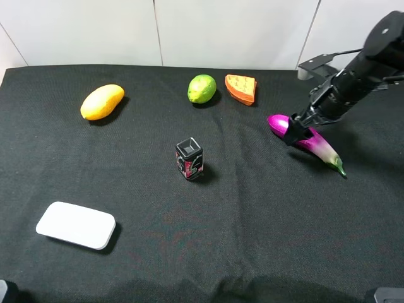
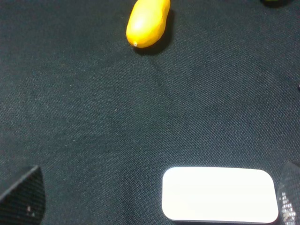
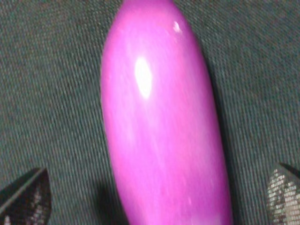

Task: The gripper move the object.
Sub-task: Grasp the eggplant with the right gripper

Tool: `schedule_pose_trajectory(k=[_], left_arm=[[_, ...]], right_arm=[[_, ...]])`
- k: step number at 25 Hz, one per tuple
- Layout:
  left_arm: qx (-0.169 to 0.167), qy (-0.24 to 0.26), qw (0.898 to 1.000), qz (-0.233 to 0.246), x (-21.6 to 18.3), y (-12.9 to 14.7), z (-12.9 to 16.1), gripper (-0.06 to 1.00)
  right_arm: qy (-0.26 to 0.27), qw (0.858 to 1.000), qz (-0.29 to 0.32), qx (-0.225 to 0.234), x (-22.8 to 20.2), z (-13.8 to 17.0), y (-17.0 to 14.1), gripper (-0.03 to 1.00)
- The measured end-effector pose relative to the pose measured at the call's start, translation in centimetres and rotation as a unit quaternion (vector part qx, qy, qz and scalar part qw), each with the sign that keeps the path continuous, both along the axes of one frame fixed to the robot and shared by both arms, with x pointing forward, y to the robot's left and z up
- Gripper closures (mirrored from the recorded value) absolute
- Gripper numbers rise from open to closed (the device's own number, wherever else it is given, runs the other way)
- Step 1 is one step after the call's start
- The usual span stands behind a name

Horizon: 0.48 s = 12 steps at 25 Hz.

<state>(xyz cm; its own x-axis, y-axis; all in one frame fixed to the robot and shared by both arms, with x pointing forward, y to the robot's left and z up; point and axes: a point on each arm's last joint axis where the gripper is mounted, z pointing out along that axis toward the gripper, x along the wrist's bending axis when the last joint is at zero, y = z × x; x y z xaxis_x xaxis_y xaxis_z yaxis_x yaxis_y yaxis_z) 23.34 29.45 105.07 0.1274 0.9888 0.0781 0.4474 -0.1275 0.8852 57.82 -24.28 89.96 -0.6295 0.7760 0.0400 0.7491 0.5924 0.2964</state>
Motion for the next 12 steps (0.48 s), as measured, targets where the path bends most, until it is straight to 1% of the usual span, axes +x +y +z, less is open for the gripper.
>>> schedule_pose_trajectory(k=[5, 9, 12], left_arm=[[0.0, 0.0, 1.0, 0.0, 0.0, 0.0, 0.0, -0.04], [0.0, 0.0, 1.0, 0.0, 0.0, 0.0, 0.0, -0.04], [0.0, 0.0, 1.0, 0.0, 0.0, 0.0, 0.0, -0.04]], right_arm=[[-0.007, 1.0, 0.006, -0.005, 0.7, -0.9, 0.6, 0.27], [-0.015, 1.0, 0.007, -0.018, 0.9, -1.1, 0.5, 0.27], [-0.01, 1.0, 0.005, -0.025, 0.9, -1.4, 0.4, 0.27]])
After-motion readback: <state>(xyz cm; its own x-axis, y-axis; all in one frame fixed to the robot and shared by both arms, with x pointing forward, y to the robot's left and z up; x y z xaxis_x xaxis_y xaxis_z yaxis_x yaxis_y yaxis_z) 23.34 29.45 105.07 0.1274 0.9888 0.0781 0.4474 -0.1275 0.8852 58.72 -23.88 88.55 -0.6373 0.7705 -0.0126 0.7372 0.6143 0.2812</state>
